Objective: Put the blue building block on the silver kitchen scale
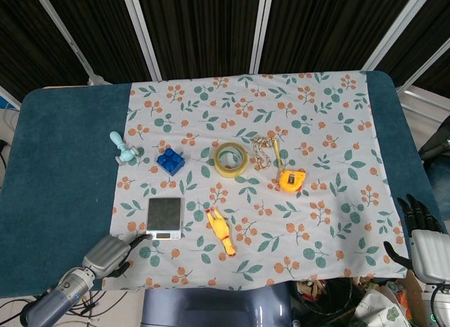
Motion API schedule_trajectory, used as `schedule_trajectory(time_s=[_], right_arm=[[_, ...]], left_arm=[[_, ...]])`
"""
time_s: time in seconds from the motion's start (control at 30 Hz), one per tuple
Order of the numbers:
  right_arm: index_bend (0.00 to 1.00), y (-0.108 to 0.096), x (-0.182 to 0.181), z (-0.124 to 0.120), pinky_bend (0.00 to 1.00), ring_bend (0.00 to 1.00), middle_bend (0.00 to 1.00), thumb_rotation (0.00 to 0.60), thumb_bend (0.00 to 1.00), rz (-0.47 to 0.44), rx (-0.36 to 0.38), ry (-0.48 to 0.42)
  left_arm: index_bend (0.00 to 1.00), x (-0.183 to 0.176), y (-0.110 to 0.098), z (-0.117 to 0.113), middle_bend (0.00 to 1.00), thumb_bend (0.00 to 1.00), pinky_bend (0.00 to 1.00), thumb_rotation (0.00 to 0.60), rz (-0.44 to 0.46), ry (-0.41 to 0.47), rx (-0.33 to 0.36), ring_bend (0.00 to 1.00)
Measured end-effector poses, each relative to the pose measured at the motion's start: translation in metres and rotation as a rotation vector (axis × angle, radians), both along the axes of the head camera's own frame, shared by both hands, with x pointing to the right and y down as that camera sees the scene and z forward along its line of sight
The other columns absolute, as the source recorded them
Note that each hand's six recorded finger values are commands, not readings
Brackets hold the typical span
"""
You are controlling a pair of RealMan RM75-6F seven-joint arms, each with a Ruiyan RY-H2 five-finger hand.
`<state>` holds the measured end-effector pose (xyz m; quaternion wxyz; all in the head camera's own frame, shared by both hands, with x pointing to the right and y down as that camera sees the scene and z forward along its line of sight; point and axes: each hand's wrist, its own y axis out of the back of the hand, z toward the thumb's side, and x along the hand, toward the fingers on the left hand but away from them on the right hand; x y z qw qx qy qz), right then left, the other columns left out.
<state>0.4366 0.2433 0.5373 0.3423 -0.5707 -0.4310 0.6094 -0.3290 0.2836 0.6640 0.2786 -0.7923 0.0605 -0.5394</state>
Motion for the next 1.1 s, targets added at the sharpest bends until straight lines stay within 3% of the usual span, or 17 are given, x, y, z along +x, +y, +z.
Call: schedule_trajectory(time_s=[0.6,0.87,1.0,1.1], right_arm=[[0.00,0.000,0.000,-0.001,0.18,0.05,0.00,0.600,0.19,-0.004,0.003,0.000],[0.00,0.000,0.000,-0.001,0.18,0.05,0.00,0.600,0.19,-0.003,0.002,0.001],[0.00,0.000,-0.001,-0.001,0.18,0.05,0.00,0.600,0.19,-0.004,0.002,0.000],[0.00,0.000,-0.001,0.000,0.18,0.05,0.00,0.600,0.19,-0.004,0.000,0.001]], left_arm=[[0.28,-0.007,0.008,0.007,0.67,0.46,0.88,0.600,0.006,-0.031,-0.051,0.69],[0.14,-0.004,-0.003,-0.004,0.66,0.46,0.88,0.600,-0.015,-0.010,-0.002,0.69],[0.05,-0.003,-0.015,-0.011,0.58,0.44,0.88,0.600,-0.043,0.007,0.050,0.65],[0.03,-0.001,-0.026,-0.015,0.41,0.30,0.82,0.600,-0.076,0.031,0.083,0.49]])
